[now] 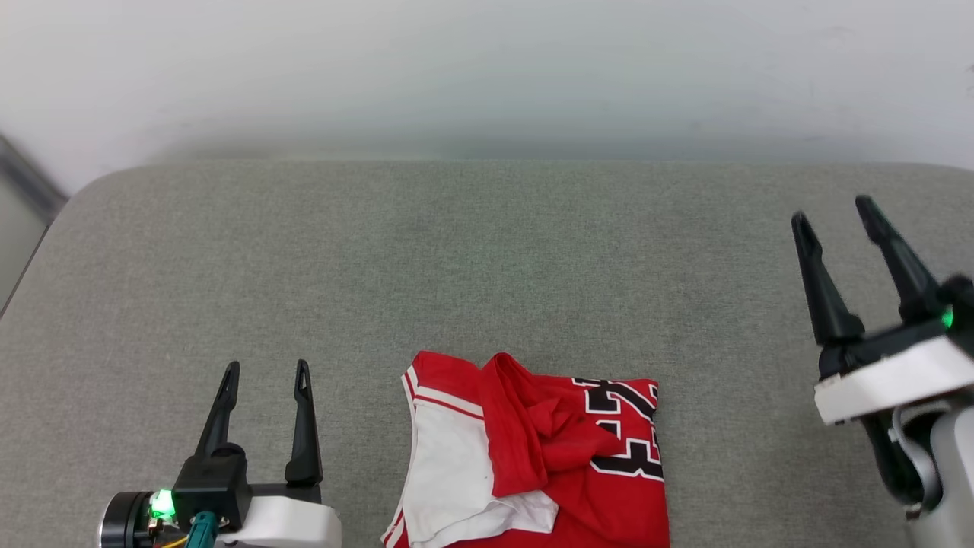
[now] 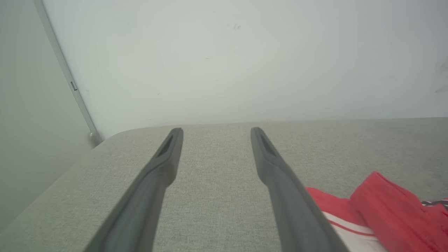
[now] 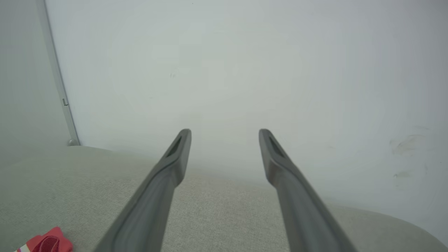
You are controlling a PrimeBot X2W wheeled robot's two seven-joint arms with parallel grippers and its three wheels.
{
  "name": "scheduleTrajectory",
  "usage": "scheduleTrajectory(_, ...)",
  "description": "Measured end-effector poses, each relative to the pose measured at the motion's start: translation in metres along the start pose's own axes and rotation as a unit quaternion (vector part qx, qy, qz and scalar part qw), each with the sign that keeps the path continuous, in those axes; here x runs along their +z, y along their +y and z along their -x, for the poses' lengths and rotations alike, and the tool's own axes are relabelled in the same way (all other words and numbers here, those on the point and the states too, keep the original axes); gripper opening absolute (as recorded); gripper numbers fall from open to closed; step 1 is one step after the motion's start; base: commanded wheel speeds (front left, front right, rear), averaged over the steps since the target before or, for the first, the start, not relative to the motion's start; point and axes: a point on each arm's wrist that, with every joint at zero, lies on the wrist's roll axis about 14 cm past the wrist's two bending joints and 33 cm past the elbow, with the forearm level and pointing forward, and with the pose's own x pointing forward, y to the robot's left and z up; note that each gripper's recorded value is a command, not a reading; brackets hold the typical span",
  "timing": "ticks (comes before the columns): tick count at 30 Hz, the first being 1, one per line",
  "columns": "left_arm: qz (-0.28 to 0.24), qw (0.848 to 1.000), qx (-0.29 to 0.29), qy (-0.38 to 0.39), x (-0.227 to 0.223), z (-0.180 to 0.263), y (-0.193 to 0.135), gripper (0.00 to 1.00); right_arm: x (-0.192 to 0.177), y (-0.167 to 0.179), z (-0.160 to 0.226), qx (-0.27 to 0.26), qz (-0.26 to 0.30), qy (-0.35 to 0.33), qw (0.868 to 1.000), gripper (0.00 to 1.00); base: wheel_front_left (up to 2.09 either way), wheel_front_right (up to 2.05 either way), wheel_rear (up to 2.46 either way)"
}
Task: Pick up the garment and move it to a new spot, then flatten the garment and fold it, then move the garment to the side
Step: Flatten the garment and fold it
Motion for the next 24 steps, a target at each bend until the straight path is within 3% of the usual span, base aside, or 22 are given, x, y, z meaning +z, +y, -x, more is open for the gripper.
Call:
scheduleTrajectory(9, 0.0, 1.0, -0.008, -0.001, 0.002, 0.007, -0.001, 1.0, -0.017, -0.007, 0.051, -0.078, -0.025, 0.002, 0.997, 1.0, 0.0, 0.0, 0.0)
scheduleTrajectory(24, 0.001, 1.0, -0.011, 0.004, 0.0, 0.017, -0.001, 1.0, -0.033, 0.009, 0.091, -0.112, -0.055, 0.028, 0.992, 1.0, 0.0, 0.0, 0.0)
